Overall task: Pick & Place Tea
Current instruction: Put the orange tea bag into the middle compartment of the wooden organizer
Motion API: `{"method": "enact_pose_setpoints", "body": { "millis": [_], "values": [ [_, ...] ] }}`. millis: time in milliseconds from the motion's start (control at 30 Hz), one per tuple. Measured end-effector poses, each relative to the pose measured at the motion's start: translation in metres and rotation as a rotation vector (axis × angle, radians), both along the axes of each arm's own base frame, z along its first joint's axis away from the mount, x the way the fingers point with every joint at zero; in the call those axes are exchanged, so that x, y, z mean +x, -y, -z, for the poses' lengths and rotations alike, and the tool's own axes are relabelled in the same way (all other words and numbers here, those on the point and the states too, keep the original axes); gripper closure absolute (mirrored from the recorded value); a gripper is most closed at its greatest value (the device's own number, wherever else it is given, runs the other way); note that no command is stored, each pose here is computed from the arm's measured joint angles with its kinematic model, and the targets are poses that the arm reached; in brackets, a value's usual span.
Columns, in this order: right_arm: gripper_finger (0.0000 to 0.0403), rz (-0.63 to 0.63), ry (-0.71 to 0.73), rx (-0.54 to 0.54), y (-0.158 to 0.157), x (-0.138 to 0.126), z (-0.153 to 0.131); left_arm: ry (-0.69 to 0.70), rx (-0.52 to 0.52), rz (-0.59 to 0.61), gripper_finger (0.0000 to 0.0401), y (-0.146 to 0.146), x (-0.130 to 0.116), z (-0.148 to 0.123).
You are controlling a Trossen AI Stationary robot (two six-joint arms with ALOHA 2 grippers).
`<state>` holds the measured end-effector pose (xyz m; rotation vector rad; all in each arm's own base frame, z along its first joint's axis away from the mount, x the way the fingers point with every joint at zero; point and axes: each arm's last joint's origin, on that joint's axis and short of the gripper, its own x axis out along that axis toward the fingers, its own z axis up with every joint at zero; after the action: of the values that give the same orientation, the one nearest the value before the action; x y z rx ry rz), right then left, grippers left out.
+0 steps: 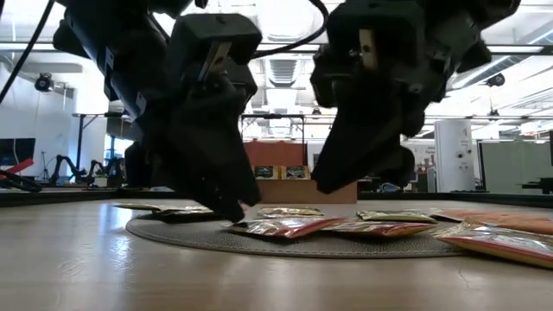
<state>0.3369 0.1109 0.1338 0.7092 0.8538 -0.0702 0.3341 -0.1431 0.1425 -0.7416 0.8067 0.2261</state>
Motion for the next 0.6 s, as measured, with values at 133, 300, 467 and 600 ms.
{"method": "enact_pose_setpoints", "body": {
  "millis": [133,300,467,600],
  "values": [
    [0.0326,-0.008,-0.012,0.055,0.003,0.004,0.008,0.002,-0.029,-0.013,0.0261,0.001,0.001,0.002],
    [0.0304,0.002,-0.027,0.058,0.005,0.004,0.009,0.058,-0.028,-0.038,0.0261,0.008,0.002,-0.013],
    [0.0285,-0.003,-0.042,0.086,0.005,0.004,0.008,0.081,0.026,-0.045,0.0261,0.01,0.005,-0.021],
    [0.0274,-0.002,-0.043,0.087,0.005,0.004,0.009,0.1,0.014,-0.039,0.0261,0.018,0.009,-0.032]
  ]
}}
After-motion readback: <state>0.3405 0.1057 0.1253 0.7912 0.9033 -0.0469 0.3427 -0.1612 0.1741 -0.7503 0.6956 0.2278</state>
